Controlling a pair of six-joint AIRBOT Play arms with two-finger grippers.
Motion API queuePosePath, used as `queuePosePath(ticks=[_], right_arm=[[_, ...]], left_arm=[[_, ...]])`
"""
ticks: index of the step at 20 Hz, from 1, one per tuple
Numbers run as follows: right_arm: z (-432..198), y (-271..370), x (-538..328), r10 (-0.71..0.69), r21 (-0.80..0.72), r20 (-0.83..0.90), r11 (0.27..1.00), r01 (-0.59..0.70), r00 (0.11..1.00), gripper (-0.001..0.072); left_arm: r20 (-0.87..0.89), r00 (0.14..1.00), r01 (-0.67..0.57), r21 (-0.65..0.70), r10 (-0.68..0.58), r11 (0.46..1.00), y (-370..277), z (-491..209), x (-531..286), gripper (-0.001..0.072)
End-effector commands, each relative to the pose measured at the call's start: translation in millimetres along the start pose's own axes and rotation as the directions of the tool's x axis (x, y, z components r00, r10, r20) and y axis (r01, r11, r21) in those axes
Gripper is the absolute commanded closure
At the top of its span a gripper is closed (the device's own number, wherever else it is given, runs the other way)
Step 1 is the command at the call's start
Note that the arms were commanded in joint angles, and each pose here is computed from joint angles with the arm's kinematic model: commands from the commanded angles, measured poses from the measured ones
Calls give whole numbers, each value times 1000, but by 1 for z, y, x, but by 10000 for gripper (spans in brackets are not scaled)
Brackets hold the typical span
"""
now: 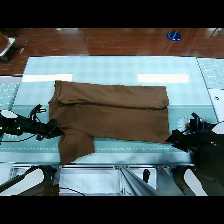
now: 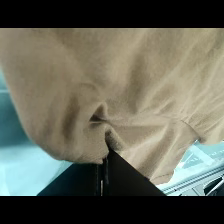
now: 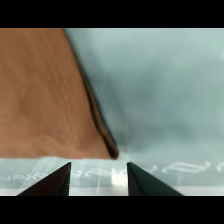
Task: Fold the shirts.
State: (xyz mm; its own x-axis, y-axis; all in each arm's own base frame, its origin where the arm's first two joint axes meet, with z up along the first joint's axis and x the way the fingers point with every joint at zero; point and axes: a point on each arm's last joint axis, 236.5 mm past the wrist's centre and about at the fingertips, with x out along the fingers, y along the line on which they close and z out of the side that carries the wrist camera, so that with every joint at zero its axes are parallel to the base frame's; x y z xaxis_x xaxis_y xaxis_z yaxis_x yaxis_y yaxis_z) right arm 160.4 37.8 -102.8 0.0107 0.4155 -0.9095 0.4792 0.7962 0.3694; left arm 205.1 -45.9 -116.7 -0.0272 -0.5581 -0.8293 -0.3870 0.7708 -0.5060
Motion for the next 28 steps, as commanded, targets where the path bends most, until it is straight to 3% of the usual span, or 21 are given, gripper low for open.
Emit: queuePosePath(ticks=[1, 4, 5, 7, 10, 13, 16, 23, 28], right_arm=[[22, 15, 15, 85, 41, 31, 995, -86, 996, 303], [36, 47, 21, 236, 54, 38, 970, -238, 971, 319], [39, 52, 21, 256, 46, 34, 965, -258, 966, 401], [47, 61, 15, 284, -25, 45, 959, -284, 958, 688], [62, 81, -13, 320, -121, 51, 942, -312, 946, 691], [98, 104, -54, 341, -211, 143, 928, -308, 929, 691], [144, 121, -84, 362, -209, 249, 926, -315, 898, 691], [209, 140, -82, 427, -178, 234, 902, -393, 873, 691], [231, 132, -62, 414, -140, 223, 909, -392, 883, 691]], left_arm=[[17, 1000, -4, -1, 4, 1000, 1, 4, 0, 684], [50, 999, 9, -6, -8, 1000, -3, 12, 0, 684], [57, 998, 12, -5, -11, 1000, -4, 14, 0, 684], [67, 998, 18, 2, -18, 1000, -8, 18, -4, 684], [116, 992, 48, 42, -52, 998, -27, 39, -25, 684], [270, 936, 197, 133, -227, 971, -87, 88, -71, 684], [388, 893, 182, 147, -226, 972, -115, 136, -99, 685], [363, 894, 193, 221, -264, 956, -184, 220, -91, 685], [285, 924, 206, 189, -254, 960, -185, 242, -53, 684]])
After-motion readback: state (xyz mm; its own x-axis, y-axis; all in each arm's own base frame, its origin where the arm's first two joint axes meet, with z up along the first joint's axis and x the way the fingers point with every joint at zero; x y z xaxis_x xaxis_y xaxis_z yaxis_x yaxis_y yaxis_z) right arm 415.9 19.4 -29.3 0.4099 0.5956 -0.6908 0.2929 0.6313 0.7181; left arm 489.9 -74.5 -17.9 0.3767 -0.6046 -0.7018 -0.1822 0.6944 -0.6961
